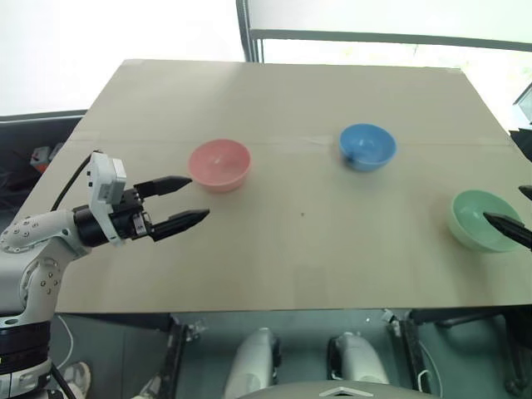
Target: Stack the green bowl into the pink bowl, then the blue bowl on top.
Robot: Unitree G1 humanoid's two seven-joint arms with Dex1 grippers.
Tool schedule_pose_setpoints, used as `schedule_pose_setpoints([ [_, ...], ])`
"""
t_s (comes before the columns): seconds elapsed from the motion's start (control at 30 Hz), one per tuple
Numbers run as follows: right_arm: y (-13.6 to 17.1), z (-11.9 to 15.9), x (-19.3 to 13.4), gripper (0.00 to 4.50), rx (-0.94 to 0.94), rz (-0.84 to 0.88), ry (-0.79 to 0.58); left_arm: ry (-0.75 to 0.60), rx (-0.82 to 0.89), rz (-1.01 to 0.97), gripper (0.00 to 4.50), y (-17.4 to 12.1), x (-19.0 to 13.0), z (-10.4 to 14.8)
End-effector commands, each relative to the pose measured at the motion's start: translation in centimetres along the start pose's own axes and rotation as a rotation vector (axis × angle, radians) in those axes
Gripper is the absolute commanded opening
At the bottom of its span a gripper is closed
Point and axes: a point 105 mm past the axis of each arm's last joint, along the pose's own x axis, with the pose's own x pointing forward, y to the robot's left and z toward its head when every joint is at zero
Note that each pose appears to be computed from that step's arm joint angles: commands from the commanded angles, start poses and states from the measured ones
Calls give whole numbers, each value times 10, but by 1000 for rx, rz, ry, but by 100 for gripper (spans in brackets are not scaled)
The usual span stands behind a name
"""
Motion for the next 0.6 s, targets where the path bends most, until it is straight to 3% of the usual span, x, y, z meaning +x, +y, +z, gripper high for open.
schedule_pose_setpoints([
  [0.03, 1, 12, 4, 450, -39, 12, -31, -47, 45, 19, 445, -1, 3, 15],
  [0.33, 17, 18, 26, 450, -69, 77, -82, -54, 125, 155, 445, 8, 30, 15],
  [0.43, 44, 28, 47, 450, -76, 194, -162, -50, 165, 287, 445, 16, 49, 23],
  [0.6, 104, 46, 79, 450, -113, 429, -262, 231, 226, 462, 445, 42, 65, 9],
])
